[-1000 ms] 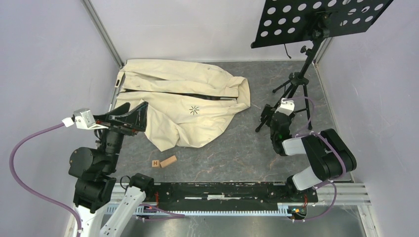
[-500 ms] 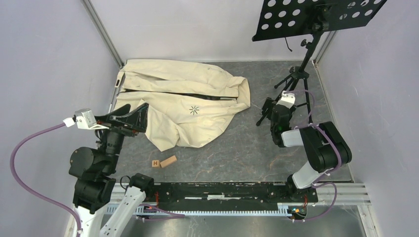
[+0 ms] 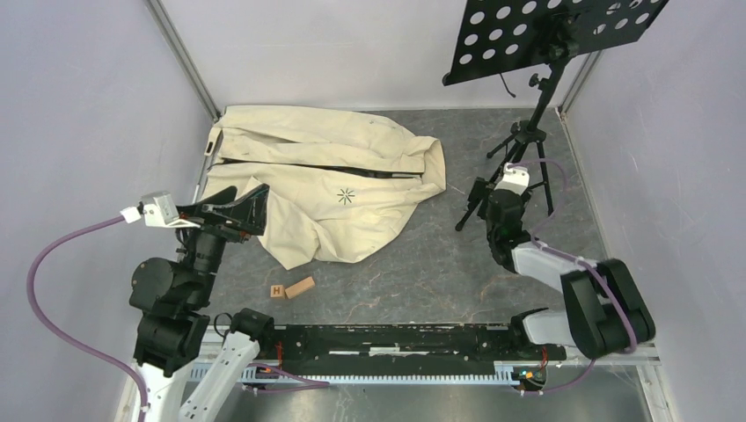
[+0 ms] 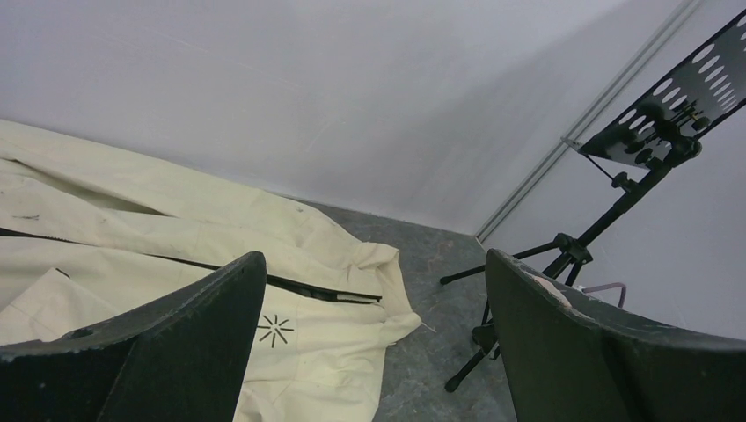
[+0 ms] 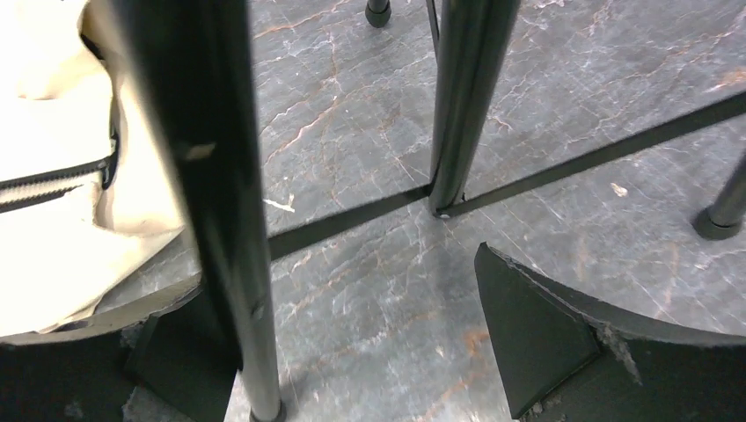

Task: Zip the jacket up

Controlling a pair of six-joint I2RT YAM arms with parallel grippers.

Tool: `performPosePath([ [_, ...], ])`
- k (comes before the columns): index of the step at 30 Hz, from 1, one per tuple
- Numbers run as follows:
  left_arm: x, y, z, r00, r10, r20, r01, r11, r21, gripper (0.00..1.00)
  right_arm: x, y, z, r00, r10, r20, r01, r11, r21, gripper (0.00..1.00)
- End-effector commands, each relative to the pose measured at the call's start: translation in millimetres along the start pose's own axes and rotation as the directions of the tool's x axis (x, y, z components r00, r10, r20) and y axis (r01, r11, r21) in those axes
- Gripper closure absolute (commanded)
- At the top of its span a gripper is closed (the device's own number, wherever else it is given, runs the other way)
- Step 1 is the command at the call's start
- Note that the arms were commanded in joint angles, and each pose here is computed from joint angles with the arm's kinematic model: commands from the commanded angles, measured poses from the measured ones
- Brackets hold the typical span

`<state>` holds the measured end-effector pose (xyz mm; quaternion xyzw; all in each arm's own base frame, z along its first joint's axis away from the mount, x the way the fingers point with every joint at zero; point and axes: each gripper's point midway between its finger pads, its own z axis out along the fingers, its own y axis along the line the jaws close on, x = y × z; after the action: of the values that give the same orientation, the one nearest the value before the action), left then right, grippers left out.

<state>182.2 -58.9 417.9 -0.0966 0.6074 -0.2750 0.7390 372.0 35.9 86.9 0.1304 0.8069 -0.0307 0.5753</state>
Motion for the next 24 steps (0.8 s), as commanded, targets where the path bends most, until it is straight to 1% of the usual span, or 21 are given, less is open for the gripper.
performPosePath([
  [1, 7, -5, 9, 1.000, -0.012, -0.010, 0.012, 0.999, 0.035, 0.00, 3, -12, -24, 0.999, -0.038, -0.025, 0.039, 0.999, 0.004, 0.01],
  [3, 11, -6, 12, 1.000, -0.020, -0.021, 0.020, 0.999, 0.041, 0.00, 0, -10, -27, 0.998, -0.065, -0.025, 0.064, 0.998, -0.017, 0.01],
  [5, 13, -7, 13, 0.999, -0.030, -0.026, 0.031, 0.998, 0.050, 0.00, 3, -10, -29, 0.996, -0.076, -0.056, 0.075, 0.997, -0.018, 0.01],
  [8, 12, -8, 13, 0.999, -0.034, -0.023, 0.035, 0.998, 0.054, 0.00, 14, -3, -40, 0.994, -0.065, -0.090, 0.057, 0.995, -0.083, 0.01],
  [13, 14, -3, 13, 0.999, -0.012, -0.032, 0.013, 0.999, 0.031, 0.00, 30, -10, -63, 0.990, -0.067, -0.126, 0.052, 0.992, -0.117, 0.01],
  [19, 31, 4, 15, 0.994, 0.010, -0.106, -0.009, 1.000, 0.005, 0.00, 27, -18, -93, 0.987, -0.082, -0.138, 0.060, 0.986, -0.155, 0.01],
  [20, 36, 7, 15, 0.992, 0.016, -0.125, -0.017, 1.000, -0.006, 0.00, 28, -18, -99, 0.986, -0.087, -0.143, 0.062, 0.983, -0.172, 0.01],
  [22, 44, 12, 12, 0.986, 0.023, -0.166, -0.028, 0.999, -0.027, 0.00, 27, -9, -111, 0.986, -0.098, -0.133, 0.061, 0.966, -0.253, 0.01],
  [24, 53, 17, 10, 0.978, 0.023, -0.209, -0.035, 0.998, -0.051, 0.00, 25, 11, -125, 0.987, -0.112, -0.114, 0.059, 0.920, -0.388, 0.01],
])
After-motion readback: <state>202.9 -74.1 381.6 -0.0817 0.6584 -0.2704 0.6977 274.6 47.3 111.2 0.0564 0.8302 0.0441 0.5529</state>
